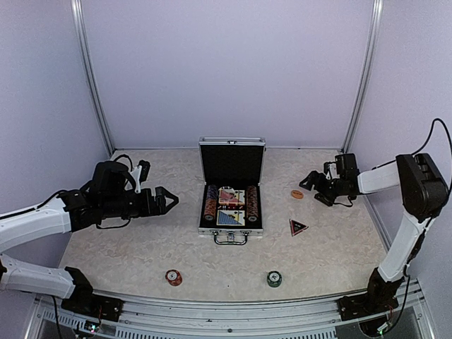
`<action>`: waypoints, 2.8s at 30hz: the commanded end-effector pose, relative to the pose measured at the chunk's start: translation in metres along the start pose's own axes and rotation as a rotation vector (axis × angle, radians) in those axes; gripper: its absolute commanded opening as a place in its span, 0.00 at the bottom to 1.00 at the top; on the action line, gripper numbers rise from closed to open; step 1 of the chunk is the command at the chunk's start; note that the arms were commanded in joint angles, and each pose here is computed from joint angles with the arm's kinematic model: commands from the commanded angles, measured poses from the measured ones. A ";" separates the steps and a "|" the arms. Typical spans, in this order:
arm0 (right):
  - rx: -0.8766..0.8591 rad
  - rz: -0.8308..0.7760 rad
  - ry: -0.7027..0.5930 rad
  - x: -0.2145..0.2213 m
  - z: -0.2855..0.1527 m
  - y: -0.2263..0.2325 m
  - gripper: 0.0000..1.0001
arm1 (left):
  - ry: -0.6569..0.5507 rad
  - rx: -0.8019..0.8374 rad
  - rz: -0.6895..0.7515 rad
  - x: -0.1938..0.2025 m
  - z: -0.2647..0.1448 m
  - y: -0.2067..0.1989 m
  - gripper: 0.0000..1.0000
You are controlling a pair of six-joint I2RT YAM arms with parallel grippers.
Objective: Pack up texas hold em set
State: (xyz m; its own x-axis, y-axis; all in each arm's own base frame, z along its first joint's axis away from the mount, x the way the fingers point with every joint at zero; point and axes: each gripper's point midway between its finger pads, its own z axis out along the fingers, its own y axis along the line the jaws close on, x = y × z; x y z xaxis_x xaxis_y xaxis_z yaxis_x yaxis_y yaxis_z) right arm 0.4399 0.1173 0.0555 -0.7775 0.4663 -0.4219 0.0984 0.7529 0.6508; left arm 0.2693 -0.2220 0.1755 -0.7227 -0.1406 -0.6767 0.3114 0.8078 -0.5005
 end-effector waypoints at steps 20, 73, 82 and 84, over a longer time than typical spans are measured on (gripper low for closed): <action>0.353 -0.756 0.378 0.128 -0.068 0.021 1.00 | 0.006 0.020 0.020 0.001 0.009 -0.012 0.99; 0.317 -0.962 0.627 0.176 -0.045 0.005 0.92 | 0.044 0.060 0.071 0.005 0.019 -0.037 0.99; 0.270 -0.971 0.647 0.180 -0.043 0.011 0.81 | 0.043 0.066 0.071 0.003 0.018 -0.039 0.99; 0.262 -0.969 0.650 0.181 -0.043 0.012 0.75 | 0.039 0.066 0.071 0.002 0.017 -0.040 0.99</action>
State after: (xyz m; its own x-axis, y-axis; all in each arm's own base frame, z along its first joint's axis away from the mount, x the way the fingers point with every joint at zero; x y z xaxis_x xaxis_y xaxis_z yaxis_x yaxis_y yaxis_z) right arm 0.2818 0.1807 0.0181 -0.7711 -0.5918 -0.2350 -0.6101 0.7923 0.0067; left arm 0.2641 -0.2577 0.1699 -0.7415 -0.0607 -0.6682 0.3739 0.7896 -0.4866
